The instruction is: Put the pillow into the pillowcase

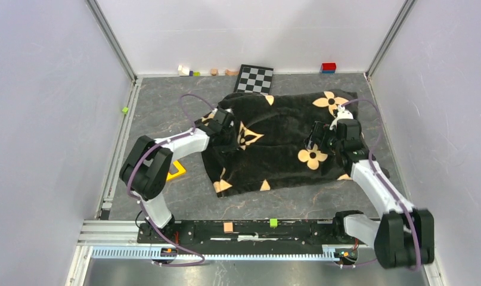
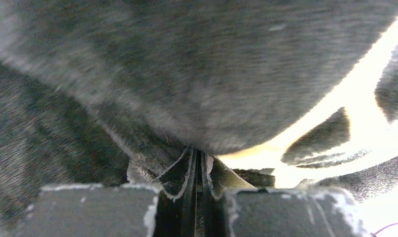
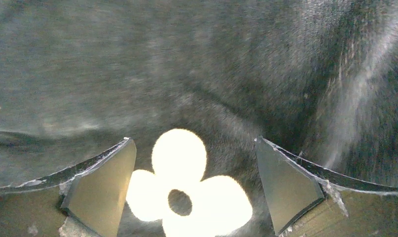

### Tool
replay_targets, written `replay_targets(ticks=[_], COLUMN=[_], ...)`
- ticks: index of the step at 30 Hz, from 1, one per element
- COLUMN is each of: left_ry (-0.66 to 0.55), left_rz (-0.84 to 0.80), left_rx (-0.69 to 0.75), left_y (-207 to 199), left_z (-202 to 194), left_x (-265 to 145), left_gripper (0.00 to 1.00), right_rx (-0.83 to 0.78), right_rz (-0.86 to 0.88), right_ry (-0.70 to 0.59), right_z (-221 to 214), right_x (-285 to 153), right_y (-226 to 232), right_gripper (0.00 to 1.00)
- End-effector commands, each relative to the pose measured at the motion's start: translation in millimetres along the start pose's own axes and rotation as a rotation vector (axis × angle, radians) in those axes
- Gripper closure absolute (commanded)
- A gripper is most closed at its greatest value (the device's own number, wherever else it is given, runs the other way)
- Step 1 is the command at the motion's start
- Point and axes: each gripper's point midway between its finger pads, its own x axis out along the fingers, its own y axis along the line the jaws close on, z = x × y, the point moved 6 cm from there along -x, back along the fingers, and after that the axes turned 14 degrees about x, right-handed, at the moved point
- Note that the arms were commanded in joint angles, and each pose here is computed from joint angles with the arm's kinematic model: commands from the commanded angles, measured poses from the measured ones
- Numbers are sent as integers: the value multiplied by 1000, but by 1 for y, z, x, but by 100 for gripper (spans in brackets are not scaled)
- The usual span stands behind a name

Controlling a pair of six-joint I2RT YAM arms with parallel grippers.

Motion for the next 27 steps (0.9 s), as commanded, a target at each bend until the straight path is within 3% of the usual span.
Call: replay_targets(ticks=[1,7,13,18,19,20,23,27], left_ry=[67,60,-54,-152,-164,-187,-264,-365], left_rz=[-41,-2,1,-15,-22,-37,-60,-92], left_rx=[132,213,194,81,77,91,126,171], left_y=[-49,-52,-46,-17,-13,-14,-18,-25], left_z=[-20,-18,10,30,33,36,41,48], left_x=[16,2,-51,-93,-100,-109,-137,-174], left_gripper=[91,91,72,59,54,44,2,0], right_rx=[-34,-90,-178,-299,-317,-329,-345,-346], right_rz=[64,163,249,331,335,347,392,435], right_ry=[-126,-160,-142,-95,-92,-94,-102,-120], right_z=[17,18,3,-26,-29,-31,-35,-32], right_x=[-35,-60,-67,-76,-77,-79,-86,-94], right_y=[11,44,85,127,130,135,147,158], right_gripper=[2,2,2,2,2,2,2,2])
